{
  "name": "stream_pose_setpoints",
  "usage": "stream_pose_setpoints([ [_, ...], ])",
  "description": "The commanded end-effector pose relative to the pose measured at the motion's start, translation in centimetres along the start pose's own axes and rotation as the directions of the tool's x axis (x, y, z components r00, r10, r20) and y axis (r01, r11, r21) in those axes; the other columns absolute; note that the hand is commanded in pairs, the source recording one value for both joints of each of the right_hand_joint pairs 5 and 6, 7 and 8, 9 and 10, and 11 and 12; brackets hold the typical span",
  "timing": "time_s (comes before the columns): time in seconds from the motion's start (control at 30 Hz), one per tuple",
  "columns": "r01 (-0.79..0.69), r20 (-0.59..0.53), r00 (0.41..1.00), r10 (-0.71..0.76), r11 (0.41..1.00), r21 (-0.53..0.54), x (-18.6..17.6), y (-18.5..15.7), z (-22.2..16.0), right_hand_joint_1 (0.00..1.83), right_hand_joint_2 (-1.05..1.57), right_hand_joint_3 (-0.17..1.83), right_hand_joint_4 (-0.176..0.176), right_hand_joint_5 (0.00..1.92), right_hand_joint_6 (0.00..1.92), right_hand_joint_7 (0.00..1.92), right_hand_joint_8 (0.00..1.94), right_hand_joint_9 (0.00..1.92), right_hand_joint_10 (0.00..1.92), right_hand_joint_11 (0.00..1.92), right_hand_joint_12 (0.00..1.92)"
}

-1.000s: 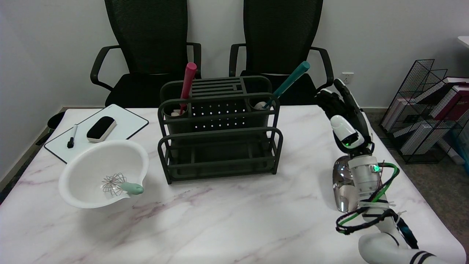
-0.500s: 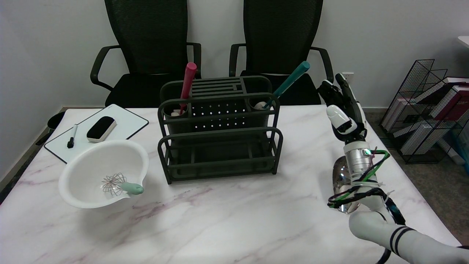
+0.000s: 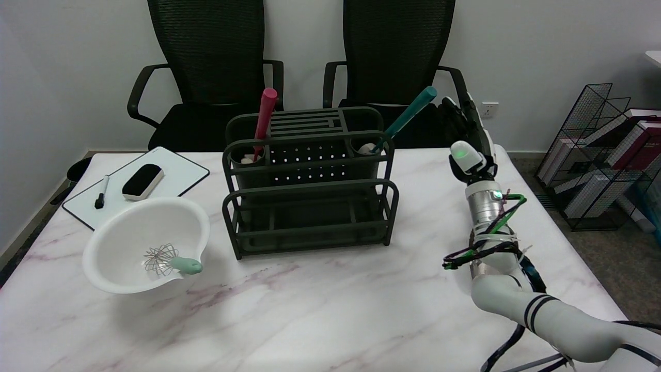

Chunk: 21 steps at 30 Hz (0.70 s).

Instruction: Pick up the blue drink carton.

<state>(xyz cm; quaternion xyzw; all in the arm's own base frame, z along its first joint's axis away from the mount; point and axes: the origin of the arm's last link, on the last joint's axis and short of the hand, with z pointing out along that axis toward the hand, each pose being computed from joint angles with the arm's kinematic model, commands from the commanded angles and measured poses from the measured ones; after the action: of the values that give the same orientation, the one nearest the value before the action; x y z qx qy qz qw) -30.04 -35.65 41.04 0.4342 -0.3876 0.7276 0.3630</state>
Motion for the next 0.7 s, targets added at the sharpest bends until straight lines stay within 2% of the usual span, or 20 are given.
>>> stream_pose_setpoints([
  [0.03,-0.107,0.088,0.99,0.106,0.994,0.002,-5.5,-0.1,3.9,1.04,-0.55,0.89,0.0,0.0,0.0,0.26,0.26,0.23,0.23,0.06,0.06],
  [0.23,-0.128,0.076,0.989,0.131,0.991,-0.034,-6.7,0.6,5.1,1.03,-0.57,0.89,0.0,0.0,0.0,0.21,0.21,0.2,0.2,0.04,0.04],
  [0.33,-0.142,0.083,0.986,0.145,0.989,-0.036,-7.4,0.6,5.5,0.97,-0.58,0.89,0.0,0.0,0.0,0.2,0.2,0.19,0.19,0.05,0.05],
  [0.57,-0.171,0.114,0.978,0.174,0.985,-0.033,-9.0,0.4,5.5,0.97,-0.57,0.85,0.0,0.0,0.0,0.18,0.18,0.19,0.19,0.1,0.1],
  [0.7,-0.182,0.128,0.974,0.185,0.983,-0.032,-9.4,0.2,5.1,0.98,-0.55,0.83,0.0,0.0,0.0,0.16,0.16,0.17,0.17,0.0,0.0],
])
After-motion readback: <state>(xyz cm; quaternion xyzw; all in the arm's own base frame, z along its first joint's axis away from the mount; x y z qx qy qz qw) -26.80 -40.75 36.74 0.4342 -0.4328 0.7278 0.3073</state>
